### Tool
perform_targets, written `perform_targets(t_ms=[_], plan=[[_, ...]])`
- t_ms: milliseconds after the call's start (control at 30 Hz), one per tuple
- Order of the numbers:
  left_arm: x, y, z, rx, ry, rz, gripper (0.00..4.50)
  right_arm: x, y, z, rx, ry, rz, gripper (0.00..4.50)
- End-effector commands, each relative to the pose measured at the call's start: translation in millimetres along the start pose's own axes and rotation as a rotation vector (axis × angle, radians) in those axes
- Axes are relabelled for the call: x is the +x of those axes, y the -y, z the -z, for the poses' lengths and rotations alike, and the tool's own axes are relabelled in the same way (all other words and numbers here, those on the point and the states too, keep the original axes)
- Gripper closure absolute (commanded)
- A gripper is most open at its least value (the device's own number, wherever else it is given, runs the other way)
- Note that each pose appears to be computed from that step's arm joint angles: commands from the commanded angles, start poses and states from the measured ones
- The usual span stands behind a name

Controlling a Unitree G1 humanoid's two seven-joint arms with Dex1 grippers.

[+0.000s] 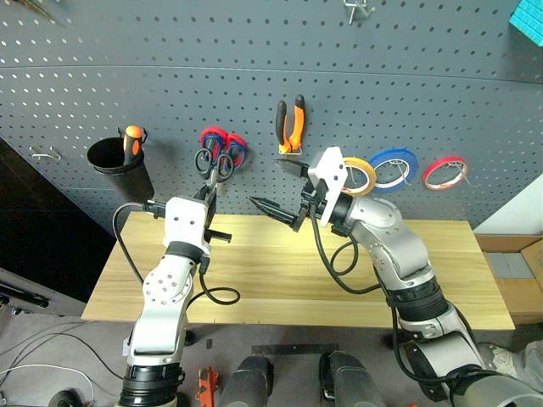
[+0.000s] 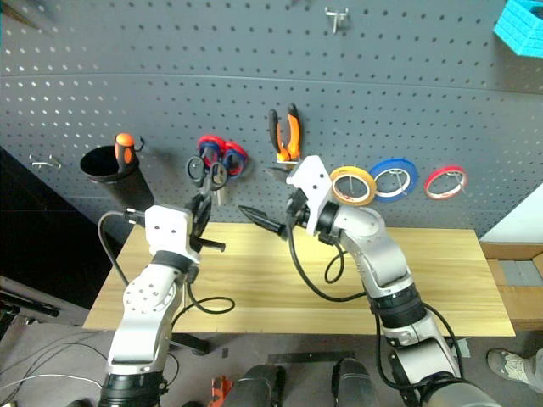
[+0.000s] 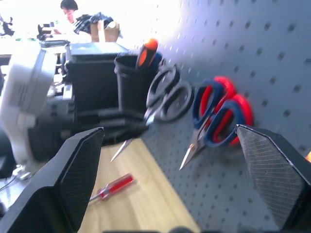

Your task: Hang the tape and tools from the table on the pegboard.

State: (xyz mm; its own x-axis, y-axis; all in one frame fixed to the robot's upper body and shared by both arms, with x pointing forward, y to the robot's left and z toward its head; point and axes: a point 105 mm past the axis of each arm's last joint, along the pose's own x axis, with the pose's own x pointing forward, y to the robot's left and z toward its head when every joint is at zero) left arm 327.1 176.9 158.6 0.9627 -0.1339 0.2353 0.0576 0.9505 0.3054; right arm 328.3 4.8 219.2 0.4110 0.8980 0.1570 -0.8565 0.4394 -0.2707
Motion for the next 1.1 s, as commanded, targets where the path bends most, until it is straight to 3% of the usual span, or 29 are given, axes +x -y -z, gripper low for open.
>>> perform_targets(t_ms=[33,300,600,633,867,1100], plan=[[6,0,-10,0.01,0.032,0.009,4.4,2,-1,-22,-0.052,0.061,-0.003,0.0],[24,5,1,-0.045,-0.012,0.025,4.4,3,-3,-26,-0.07,0.061,-0.006,0.0],[28,-8,30,-0.06,-0.148,-0.025,1.3,3,-5,-25,-0.08,0.049,-0.007,0.0],[18,-10,47,-0.092,-0.215,-0.032,0.98,2,-6,-24,-0.078,0.044,-0.014,0.0],[-39,-38,132,-0.23,-0.635,-0.205,0.98,-4,-32,-5,-0.045,-0.052,-0.147,0.0],[-31,-64,143,-0.291,-0.714,-0.273,0.98,-6,-49,12,-0.038,-0.119,-0.199,0.0]])
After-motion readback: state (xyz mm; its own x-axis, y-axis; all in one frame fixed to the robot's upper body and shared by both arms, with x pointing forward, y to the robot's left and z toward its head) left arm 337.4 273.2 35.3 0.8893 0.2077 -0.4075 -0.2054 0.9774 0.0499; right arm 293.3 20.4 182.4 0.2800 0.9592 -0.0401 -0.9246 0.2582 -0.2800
